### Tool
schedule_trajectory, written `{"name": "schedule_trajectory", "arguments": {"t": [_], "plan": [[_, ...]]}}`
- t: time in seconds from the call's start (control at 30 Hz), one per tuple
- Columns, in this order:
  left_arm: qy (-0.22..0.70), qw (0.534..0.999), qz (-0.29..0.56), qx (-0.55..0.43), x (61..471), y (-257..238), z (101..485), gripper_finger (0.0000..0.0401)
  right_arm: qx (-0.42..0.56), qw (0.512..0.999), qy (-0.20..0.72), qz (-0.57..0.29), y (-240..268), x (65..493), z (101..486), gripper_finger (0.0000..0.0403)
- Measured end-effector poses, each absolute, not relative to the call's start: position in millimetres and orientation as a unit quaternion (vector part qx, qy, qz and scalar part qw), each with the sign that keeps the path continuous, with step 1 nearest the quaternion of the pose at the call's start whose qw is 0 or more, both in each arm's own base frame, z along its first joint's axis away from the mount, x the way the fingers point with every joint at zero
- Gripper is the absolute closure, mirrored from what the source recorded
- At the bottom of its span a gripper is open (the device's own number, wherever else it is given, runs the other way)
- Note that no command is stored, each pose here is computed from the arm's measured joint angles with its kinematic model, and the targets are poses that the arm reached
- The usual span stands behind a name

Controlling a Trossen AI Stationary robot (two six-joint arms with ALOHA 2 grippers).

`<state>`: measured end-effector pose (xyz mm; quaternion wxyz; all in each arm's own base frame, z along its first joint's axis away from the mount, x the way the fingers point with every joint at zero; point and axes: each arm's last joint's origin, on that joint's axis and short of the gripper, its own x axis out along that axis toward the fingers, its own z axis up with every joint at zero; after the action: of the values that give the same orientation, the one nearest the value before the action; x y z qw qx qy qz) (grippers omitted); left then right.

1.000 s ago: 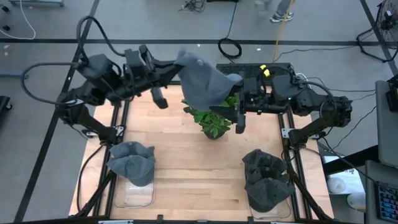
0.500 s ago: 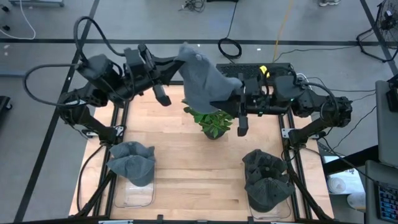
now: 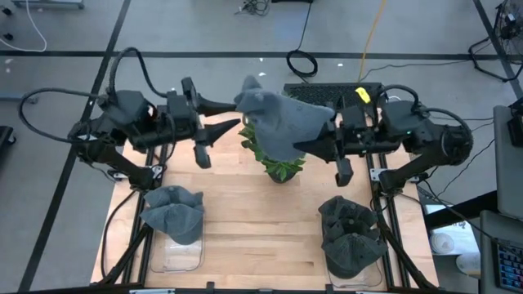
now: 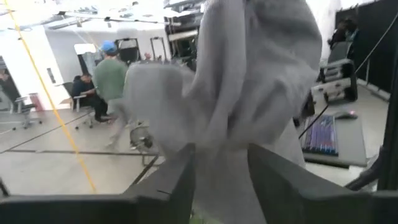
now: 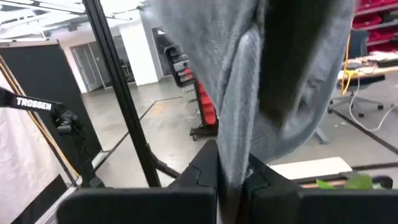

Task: Pick & Place hat
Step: Put the blue cap into the left transparent bin

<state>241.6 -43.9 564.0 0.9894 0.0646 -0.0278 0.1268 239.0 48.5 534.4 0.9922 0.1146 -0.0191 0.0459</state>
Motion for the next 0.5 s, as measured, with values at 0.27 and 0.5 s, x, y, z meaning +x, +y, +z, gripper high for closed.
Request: {"name": "schedule_trajectory", "arguments": {"t": [0.27, 0.5], "plan": [[-0.002, 0.990, 0.122, 0.076, 218.8, -42.5, 564.9, 0.0154, 0.125, 0.989, 0.022, 0.069, 59.7, 227.0, 530.0, 0.0402], [0.037, 0.991, 0.097, 0.080, 211.1, -48.3, 558.0, 0.0087, 0.139, 0.980, 0.082, 0.120, 76.3, 226.2, 517.6, 0.0402]]}}
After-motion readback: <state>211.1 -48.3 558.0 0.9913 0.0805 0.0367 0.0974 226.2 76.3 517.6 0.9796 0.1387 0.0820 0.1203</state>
